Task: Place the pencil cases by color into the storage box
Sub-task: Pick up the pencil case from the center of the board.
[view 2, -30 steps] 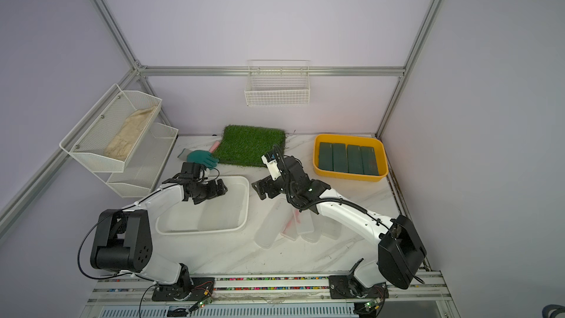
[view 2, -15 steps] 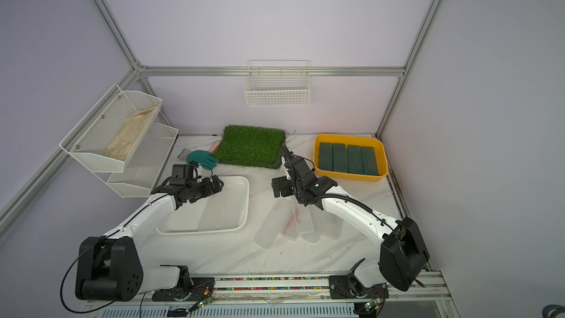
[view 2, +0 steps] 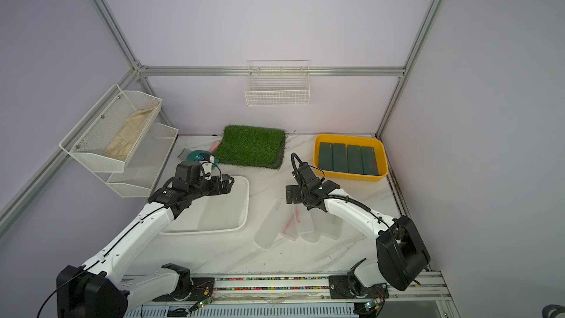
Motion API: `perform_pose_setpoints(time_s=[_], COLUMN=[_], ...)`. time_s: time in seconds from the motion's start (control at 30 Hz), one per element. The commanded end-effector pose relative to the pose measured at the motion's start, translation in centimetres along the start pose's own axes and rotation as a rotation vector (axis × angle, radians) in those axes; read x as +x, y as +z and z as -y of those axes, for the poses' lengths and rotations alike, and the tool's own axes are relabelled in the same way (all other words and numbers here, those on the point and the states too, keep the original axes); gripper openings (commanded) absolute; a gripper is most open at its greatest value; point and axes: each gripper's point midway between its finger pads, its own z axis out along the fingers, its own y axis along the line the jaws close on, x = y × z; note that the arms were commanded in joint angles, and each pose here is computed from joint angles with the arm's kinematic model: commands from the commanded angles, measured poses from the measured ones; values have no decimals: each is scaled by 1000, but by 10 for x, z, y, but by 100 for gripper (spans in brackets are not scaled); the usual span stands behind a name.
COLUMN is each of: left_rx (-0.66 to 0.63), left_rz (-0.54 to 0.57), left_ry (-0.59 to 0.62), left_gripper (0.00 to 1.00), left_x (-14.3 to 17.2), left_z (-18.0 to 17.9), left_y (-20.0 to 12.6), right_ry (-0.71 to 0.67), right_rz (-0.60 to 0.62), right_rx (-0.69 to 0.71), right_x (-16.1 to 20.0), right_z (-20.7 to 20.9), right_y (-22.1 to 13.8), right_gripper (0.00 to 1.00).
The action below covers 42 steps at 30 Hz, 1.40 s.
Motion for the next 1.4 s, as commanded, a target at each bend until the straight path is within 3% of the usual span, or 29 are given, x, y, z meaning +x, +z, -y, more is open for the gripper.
perform_pose_setpoints(time_s=[0.0,0.33,0.8,1.2,1.23,1.33,1.37], left_rx=[32,90,91,64,63,64,66], left_rz=[65,2,-7,-6,-8,-13,-14], left_ry=[39,-16,-23,-32,-32,-33,-33], left_gripper=[100,100,100,100,100,100,100], left_x=[-21,9,6,4,5,5,5], left_z=[21,42,49,46,46,47,47], left_y=[-17,-5,6,13,14,16,16], right_ry=[27,33,26,-36,-39,-39,-37], right_rz=[-40,-128,-203,-234,-237,-232,-222], right_rx=[31,43,44,104,109,110,104], right_x=[10,35,65,78,78,75,71], right_z=[9,17,23,21,21,20,18], right_y=[7,24,32,42,42,40,38], right_gripper=[97,96,87,86,84,64,62])
